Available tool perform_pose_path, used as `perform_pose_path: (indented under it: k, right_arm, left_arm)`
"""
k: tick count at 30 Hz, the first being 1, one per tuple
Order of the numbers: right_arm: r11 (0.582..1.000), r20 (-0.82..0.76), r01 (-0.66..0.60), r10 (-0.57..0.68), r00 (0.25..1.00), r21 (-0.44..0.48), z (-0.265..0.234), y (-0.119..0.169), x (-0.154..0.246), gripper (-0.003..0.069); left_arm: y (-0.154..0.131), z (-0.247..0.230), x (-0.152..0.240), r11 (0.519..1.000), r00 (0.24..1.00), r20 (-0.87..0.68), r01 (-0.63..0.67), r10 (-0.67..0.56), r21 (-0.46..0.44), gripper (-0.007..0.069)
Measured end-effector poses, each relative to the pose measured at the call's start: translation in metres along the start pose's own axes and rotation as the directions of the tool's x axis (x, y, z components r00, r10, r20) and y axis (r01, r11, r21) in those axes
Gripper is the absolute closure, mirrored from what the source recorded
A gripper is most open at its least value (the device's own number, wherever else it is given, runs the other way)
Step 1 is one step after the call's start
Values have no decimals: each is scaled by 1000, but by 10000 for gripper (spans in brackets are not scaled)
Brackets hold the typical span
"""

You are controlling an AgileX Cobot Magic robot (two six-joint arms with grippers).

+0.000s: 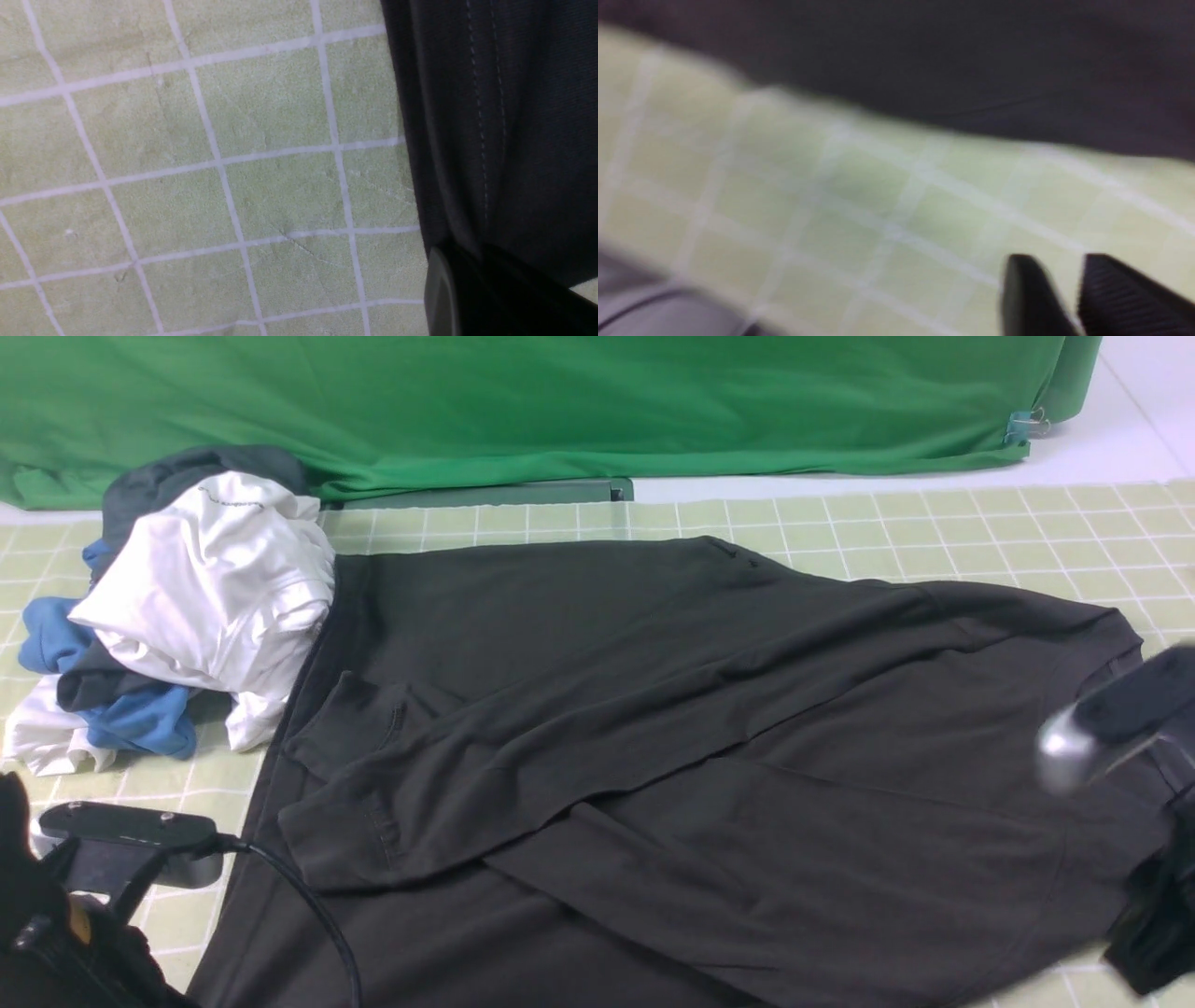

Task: Fold a long-sleeved shirt over a green coffee tablecloth.
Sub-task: 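Grasp the near edge of the shirt at its hem and shoulder corners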

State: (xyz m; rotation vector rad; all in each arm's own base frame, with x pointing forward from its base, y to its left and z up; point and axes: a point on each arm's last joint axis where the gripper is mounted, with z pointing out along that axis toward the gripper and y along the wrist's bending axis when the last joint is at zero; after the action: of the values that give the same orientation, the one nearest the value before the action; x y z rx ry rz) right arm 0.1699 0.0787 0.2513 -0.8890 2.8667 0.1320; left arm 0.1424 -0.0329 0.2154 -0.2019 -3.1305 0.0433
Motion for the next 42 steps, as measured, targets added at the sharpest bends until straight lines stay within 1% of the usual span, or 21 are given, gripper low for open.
perform_pose_path:
  k: [2, 3, 4, 5, 6, 7, 11, 23, 33, 36, 38, 39, 40, 41, 42]
  right_arm:
    - [997, 24, 56, -55, 998, -60, 16, 5, 1, 307]
    - [996, 28, 61, -59, 998, -62, 18, 5, 1, 296]
    - [995, 56, 81, -78, 995, -63, 31, 5, 0, 216]
    - [995, 65, 84, -80, 995, -61, 31, 5, 0, 201]
    - [994, 60, 94, -90, 994, -57, 41, 3, -1, 167]
    - [993, 49, 98, -95, 994, -59, 47, 3, -2, 147]
    - [989, -4, 125, -126, 992, -75, 65, 0, -7, 133]
    - [990, 22, 133, -132, 991, -48, 85, -5, -19, 127]
    - [978, 27, 208, -207, 978, -35, 98, -8, -25, 130]
    - [976, 7, 215, -215, 977, -37, 103, -9, -25, 157]
    - [974, 2, 224, -224, 975, -30, 105, -11, -26, 254]
    - [973, 2, 230, -230, 973, -26, 104, -11, -28, 321]
    - [972, 4, 233, -233, 972, -22, 104, -12, -29, 368]
    - [971, -2, 238, -238, 971, -28, 102, -11, -30, 475]
    - [968, -14, 248, -248, 969, -39, 101, -9, -30, 547]
  left_arm:
    - [0, -1, 0, 1000, 1000, 5, 0, 0, 0, 621]
    - [0, -1, 0, 1000, 1000, 5, 0, 0, 0, 621]
    - [0, -1, 0, 1000, 1000, 10, 0, 0, 1, 621]
    - [0, -1, 0, 1000, 1000, 11, 0, 0, 1, 621]
    - [0, -1, 0, 1000, 1000, 14, 0, 0, 1, 621]
    - [0, -1, 0, 1000, 1000, 16, 0, 0, 1, 621]
    - [0, -1, -3, 1000, 999, 45, 19, -19, 4, 621]
    - [0, -1, -6, 999, 995, 79, 53, -53, 10, 621]
    - [-1, -1, -8, 998, 992, 106, 61, -62, 14, 621]
    - [-1, -1, -8, 997, 992, 105, 71, -72, 15, 621]
    - [0, -2, -9, 996, 990, 107, 87, -88, 15, 621]
    - [0, -2, -9, 996, 990, 108, 88, -89, 14, 621]
    - [0, -2, -9, 996, 990, 108, 89, -90, 14, 621]
    - [0, -2, -9, 996, 990, 107, 91, -92, 14, 621]
    - [0, -2, -9, 996, 990, 107, 93, -94, 15, 621]
